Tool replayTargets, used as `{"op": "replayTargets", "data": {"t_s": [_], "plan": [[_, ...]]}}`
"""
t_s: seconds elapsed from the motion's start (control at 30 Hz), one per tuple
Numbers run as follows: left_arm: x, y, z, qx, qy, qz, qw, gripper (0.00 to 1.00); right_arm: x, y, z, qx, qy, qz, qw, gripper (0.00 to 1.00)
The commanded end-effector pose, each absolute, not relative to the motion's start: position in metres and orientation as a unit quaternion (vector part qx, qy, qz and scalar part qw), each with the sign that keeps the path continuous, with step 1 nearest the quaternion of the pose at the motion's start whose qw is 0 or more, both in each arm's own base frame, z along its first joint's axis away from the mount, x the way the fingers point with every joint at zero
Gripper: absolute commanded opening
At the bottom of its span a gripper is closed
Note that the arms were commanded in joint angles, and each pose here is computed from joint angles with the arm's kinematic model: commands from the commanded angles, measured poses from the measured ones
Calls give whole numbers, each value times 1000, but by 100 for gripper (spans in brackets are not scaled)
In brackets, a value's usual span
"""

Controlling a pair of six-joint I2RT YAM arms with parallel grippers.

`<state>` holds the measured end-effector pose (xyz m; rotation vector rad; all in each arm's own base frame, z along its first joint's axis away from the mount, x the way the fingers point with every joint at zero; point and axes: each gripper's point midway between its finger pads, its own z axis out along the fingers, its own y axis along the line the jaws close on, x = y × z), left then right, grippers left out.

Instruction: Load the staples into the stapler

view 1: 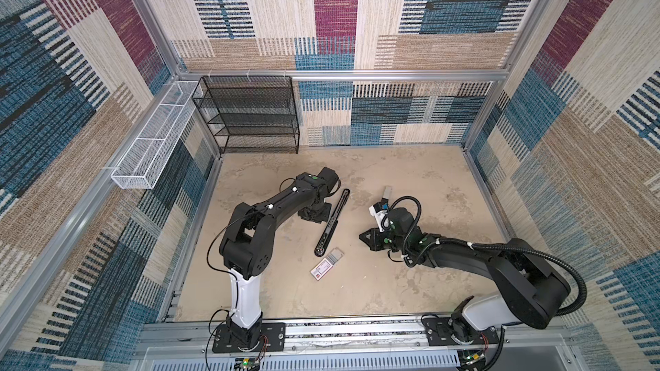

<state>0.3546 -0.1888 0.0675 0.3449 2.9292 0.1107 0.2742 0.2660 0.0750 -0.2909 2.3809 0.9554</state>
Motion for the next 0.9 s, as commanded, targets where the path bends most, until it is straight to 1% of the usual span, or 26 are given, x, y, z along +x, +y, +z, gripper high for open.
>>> {"op": "replayTargets", "data": {"t_s": [0.0, 0.17, 0.3, 0.33, 0.37, 0.43, 0.47, 0.57, 0.63, 0.73, 0.87], "plan": [[359, -195, 72, 127, 986, 23, 107, 32, 279, 268, 81, -106, 883, 357, 285, 17], [353, -199, 84, 128, 985, -4, 115, 34, 286, 269, 90, -109, 882, 350, 296, 21], [333, -206, 99, 121, 980, -66, 144, 36, 292, 271, 97, -113, 879, 351, 302, 24], [326, -207, 101, 120, 977, -85, 152, 36, 295, 272, 99, -114, 878, 351, 303, 27], [318, -206, 102, 118, 975, -99, 160, 36, 298, 272, 99, -113, 879, 351, 304, 31], [304, -203, 101, 111, 970, -118, 182, 41, 304, 273, 102, -115, 877, 352, 305, 39], [296, -203, 99, 108, 966, -132, 195, 42, 308, 274, 104, -116, 876, 353, 307, 41], [277, -203, 95, 102, 951, -172, 238, 45, 322, 279, 112, -119, 873, 355, 313, 42], [268, -202, 93, 102, 939, -183, 271, 47, 331, 282, 117, -120, 870, 361, 315, 42], [262, -201, 86, 109, 930, -179, 302, 48, 342, 288, 123, -123, 866, 363, 320, 42], [264, -206, 80, 124, 921, -169, 328, 48, 351, 292, 121, -124, 869, 359, 318, 42]]}}
